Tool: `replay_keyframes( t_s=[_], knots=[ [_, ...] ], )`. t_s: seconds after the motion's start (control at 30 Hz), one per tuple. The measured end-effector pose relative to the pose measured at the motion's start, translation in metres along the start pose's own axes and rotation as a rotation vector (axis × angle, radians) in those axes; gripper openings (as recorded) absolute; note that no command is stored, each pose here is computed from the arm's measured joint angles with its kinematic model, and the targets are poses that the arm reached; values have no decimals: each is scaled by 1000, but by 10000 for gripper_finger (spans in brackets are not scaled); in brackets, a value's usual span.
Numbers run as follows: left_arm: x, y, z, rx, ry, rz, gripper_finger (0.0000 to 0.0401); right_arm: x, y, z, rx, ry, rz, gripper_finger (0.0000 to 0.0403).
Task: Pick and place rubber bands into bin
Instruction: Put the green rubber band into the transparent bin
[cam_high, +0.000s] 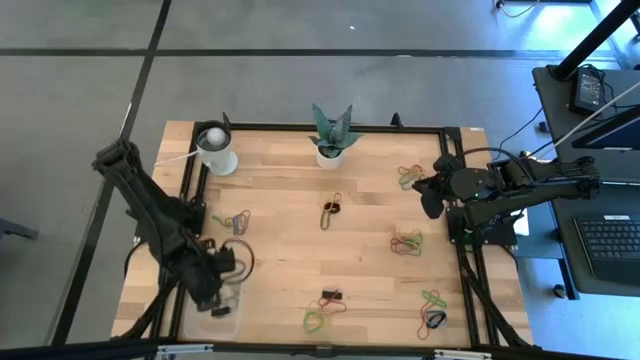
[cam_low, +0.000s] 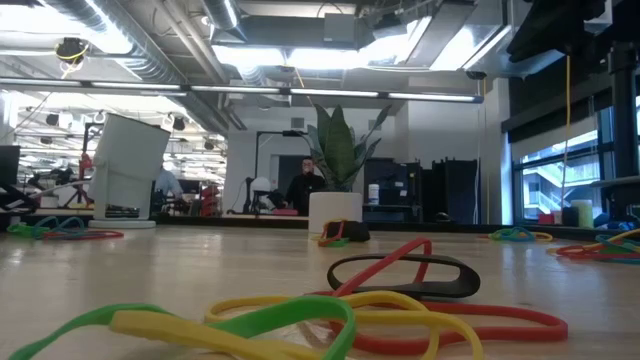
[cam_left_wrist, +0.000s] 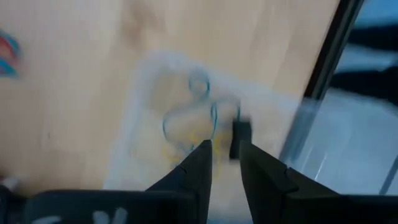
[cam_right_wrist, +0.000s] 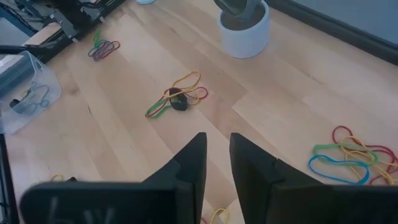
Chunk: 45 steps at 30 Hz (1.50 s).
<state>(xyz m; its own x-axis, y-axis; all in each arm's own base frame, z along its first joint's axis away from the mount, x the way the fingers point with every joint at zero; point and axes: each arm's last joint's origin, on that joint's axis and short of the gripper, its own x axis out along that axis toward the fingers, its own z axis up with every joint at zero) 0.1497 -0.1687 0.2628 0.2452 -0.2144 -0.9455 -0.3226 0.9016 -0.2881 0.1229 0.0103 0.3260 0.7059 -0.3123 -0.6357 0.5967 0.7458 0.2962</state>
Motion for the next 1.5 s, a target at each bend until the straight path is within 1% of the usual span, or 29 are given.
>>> replay_keyframes(
  t_s=[0.1, 0.23, 0.37, 0.5, 0.6, 0.77, 0.87, 0.97, 1.03, 1.17, 1.27, 1.33, 1.5],
  knots=[
    [-12, 10, 14, -15, -114, -13, 61, 0, 0, 0, -3, 0, 1, 74],
    [-17, 17, 43, 38, -240, -47, 38, 0, 0, 0, -39, 1, 1, 74],
    [-13, 19, 84, 74, -387, -100, 8, 0, 0, 0, -84, 2, 0, 74],
    [-3, 25, 128, 114, -517, -133, 3, 2, 0, -1, -97, 21, -10, 74],
    [12, 32, 155, 141, -554, -138, 1, 4, 1, -3, -135, 62, 5, 74],
    [33, 38, 194, 140, -539, -87, 2, 8, 3, -7, -180, 150, 20, 59],
    [39, 34, 217, 173, -548, -62, 2, 12, 4, -9, -220, 191, 16, 41],
    [43, 26, 236, 238, -561, -44, 1, 15, 6, -11, -252, 237, 31, 17],
    [44, 20, 246, 277, -571, -36, 1, 16, 8, -12, -269, 268, 55, 6],
    [45, 15, 255, 334, -572, -9, 3, 20, 11, -14, -253, 306, 68, 7],
    [45, 16, 254, 351, -558, 11, 3, 22, 17, -19, -248, 359, 100, 3],
    [46, 19, 251, 366, -522, 48, 3, 23, 24, -24, -251, 402, 117, 3],
    [48, 25, 245, 410, -437, 108, 3, 28, 44, -45, -206, 517, 91, 2]
  ],
)
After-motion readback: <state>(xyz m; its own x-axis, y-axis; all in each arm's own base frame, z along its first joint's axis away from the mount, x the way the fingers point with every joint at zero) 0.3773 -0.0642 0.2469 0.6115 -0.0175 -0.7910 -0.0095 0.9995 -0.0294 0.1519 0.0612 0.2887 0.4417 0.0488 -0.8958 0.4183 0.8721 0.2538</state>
